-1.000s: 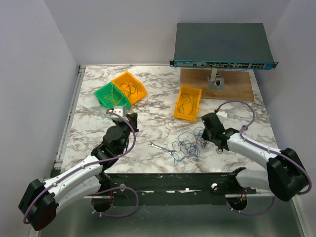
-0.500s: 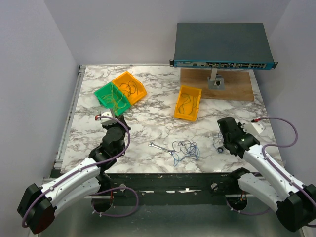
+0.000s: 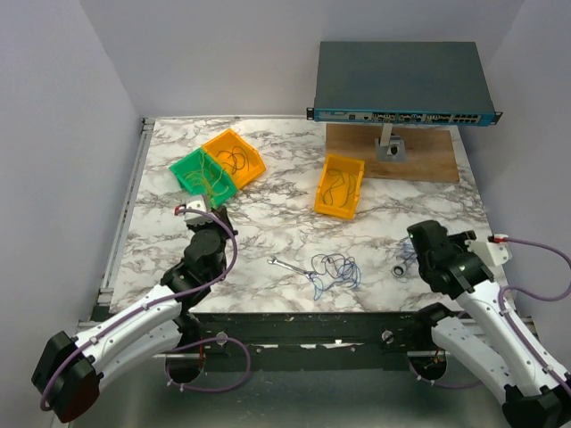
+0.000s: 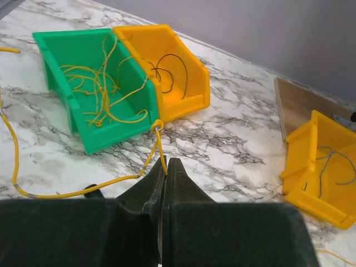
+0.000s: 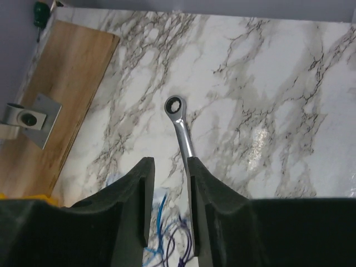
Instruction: Untangle the cables
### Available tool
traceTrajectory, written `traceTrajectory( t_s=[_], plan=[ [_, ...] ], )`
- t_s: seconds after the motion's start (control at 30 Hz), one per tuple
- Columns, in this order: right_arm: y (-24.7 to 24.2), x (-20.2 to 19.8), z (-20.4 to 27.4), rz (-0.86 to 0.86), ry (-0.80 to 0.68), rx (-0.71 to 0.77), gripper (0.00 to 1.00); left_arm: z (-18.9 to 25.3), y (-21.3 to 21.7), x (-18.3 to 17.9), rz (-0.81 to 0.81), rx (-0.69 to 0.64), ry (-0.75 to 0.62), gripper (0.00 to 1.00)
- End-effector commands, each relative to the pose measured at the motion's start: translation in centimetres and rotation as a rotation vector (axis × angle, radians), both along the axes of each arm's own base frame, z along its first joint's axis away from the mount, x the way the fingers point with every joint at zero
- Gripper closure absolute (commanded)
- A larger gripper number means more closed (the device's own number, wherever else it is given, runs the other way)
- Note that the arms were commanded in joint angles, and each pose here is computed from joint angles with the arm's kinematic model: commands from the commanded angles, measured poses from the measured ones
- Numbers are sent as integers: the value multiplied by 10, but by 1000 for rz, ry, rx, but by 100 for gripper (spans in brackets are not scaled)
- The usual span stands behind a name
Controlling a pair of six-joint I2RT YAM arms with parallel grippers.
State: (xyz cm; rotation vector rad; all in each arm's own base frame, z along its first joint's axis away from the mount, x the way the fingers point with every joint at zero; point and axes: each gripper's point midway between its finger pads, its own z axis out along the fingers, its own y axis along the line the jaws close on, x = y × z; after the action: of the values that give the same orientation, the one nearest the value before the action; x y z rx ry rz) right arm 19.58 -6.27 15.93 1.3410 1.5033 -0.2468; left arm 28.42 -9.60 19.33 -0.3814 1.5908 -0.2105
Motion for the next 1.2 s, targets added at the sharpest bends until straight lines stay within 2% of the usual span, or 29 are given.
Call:
traceTrajectory(
  t_s=[0.0, 0.07, 0.13, 0.23, 0.37, 0.47, 0.5, 0.57, 0.67, 0.73, 0.8, 0.87, 0.97, 1.03, 1.1, 1.13, 1.17],
  plan=[
    [-7, 2, 22, 23, -13, -83, 50, 35, -40, -1, -240, 14, -101, 100],
    [7, 16, 25, 140, 11, -92, 35, 58, -69, -10, -409, -17, -146, 100],
    [28, 31, 28, 298, 27, -90, 26, 77, -92, -19, -546, -25, -175, 100],
    [86, 57, 40, 733, 1, -143, 22, 100, -119, -31, -706, -21, -190, 100],
    [176, 58, 55, 1262, -170, -127, 18, 135, -143, -44, -858, -17, -187, 100],
    [242, 29, 77, 1669, -402, -97, 17, 168, -151, -53, -924, -24, -209, 100],
    [252, 23, 88, 1728, -490, -95, 16, 183, -153, -57, -949, -26, -227, 100],
    [255, 28, 90, 1719, -526, -73, 15, 212, -156, -64, -991, -26, -254, 100],
    [260, 42, 83, 1732, -475, -98, 15, 252, -162, -76, -1060, -25, -303, 100],
    [271, 43, 78, 1809, -468, -106, 15, 269, -167, -84, -1111, -23, -305, 100],
    [281, 42, 79, 1865, -497, -113, 9, 286, -171, -91, -1162, -23, -323, 100],
    [285, 46, 79, 1870, -520, -155, 4, 296, -173, -96, -1191, -13, -325, 100],
    [288, 57, 77, 1856, -513, -222, 4, 308, -174, -101, -1214, -20, -320, 100],
    [289, 70, 68, 1832, -472, -227, 9, 314, -176, -107, -1248, -30, -325, 100],
    [295, 75, 64, 1848, -454, -215, 20, 316, -177, -108, -1257, -40, -315, 100],
    [299, 75, 63, 1863, -458, -208, 29, 317, -177, -108, -1258, -41, -309, 100],
    [303, 76, 63, 1868, -460, -196, 42, 318, -176, -109, -1256, -40, -309, 100]
  ],
)
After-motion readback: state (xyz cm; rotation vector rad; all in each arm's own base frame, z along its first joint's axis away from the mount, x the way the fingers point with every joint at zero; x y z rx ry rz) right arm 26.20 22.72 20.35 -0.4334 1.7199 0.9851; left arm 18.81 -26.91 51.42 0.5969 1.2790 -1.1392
